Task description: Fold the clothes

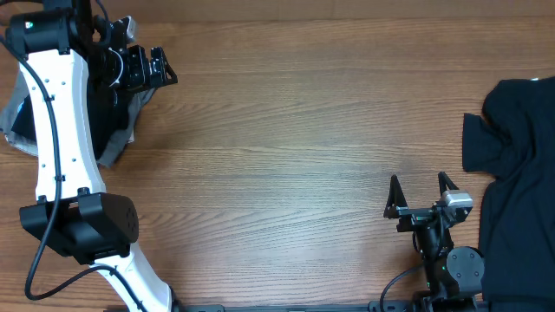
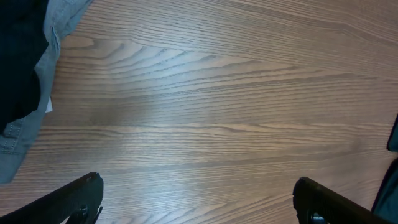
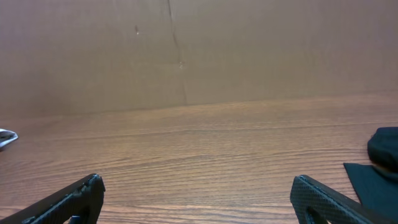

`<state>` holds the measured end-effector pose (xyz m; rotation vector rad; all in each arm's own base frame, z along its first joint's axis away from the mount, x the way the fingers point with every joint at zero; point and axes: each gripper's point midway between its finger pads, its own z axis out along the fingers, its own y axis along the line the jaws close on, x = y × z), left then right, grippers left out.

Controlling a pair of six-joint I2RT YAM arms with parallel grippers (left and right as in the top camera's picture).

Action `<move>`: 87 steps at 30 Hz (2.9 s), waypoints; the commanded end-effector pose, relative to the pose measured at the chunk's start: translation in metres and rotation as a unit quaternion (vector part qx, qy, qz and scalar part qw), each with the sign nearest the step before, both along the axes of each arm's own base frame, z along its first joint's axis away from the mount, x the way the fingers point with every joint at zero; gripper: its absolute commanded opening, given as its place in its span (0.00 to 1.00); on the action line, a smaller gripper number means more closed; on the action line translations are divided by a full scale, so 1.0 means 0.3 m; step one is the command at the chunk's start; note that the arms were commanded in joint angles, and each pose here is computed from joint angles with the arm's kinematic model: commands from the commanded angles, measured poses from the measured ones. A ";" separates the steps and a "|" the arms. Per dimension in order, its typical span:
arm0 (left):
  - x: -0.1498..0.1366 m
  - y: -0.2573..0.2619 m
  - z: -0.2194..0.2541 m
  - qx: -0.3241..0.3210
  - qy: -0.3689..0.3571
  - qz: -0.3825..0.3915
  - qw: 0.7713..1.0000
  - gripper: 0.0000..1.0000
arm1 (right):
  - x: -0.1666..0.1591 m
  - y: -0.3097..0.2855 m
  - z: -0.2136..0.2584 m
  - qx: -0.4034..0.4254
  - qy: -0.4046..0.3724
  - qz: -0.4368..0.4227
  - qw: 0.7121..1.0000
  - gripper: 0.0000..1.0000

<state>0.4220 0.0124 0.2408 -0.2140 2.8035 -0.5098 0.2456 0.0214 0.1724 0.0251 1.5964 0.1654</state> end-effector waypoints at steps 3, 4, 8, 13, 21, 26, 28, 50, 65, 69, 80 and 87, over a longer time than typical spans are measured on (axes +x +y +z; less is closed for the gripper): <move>-0.004 0.005 0.047 0.012 -0.022 -0.005 1.000 1.00 | 0.001 -0.010 -0.008 0.003 -0.001 -0.008 1.000 1.00; -0.008 0.009 0.055 0.016 -0.025 -0.004 1.000 1.00 | 0.001 -0.010 -0.008 0.003 -0.001 -0.008 1.000 1.00; -0.033 0.014 0.114 0.031 -0.047 -0.001 0.998 1.00 | 0.001 -0.010 -0.008 0.003 -0.001 -0.008 1.000 1.00; -0.121 -0.016 0.291 0.047 -0.117 -0.005 0.992 1.00 | 0.001 -0.010 -0.008 0.003 -0.001 -0.008 1.000 1.00; -0.438 -0.071 0.664 0.075 -0.286 -0.002 0.955 1.00 | 0.001 -0.010 -0.008 0.003 -0.001 -0.008 1.000 1.00; -0.700 -0.114 0.834 0.092 -0.390 0.002 0.916 1.00 | 0.001 -0.010 -0.008 0.003 -0.001 -0.008 1.000 1.00; -0.801 -0.130 0.878 0.098 -0.426 0.003 0.900 1.00 | 0.001 -0.010 -0.008 0.003 -0.001 -0.008 1.000 1.00; -1.335 -0.223 0.733 0.091 -0.524 -0.029 0.846 1.00 | 0.001 -0.010 -0.008 0.003 -0.001 -0.008 1.000 1.00; -1.127 -0.207 0.325 0.084 -0.480 -0.034 0.873 1.00 | 0.001 -0.010 -0.008 0.003 -0.001 -0.008 1.000 1.00; -1.025 -0.206 0.277 0.081 -0.531 -0.034 0.843 1.00 | 0.001 -0.010 -0.008 0.003 -0.001 -0.008 1.000 1.00; -0.783 -0.201 0.212 0.071 -0.645 -0.020 0.761 1.00 | 0.001 -0.010 -0.008 0.003 -0.001 -0.008 1.000 1.00; -0.674 -0.098 0.083 0.049 -0.622 0.101 0.775 1.00 | 0.001 -0.010 -0.008 0.003 -0.001 -0.008 1.000 1.00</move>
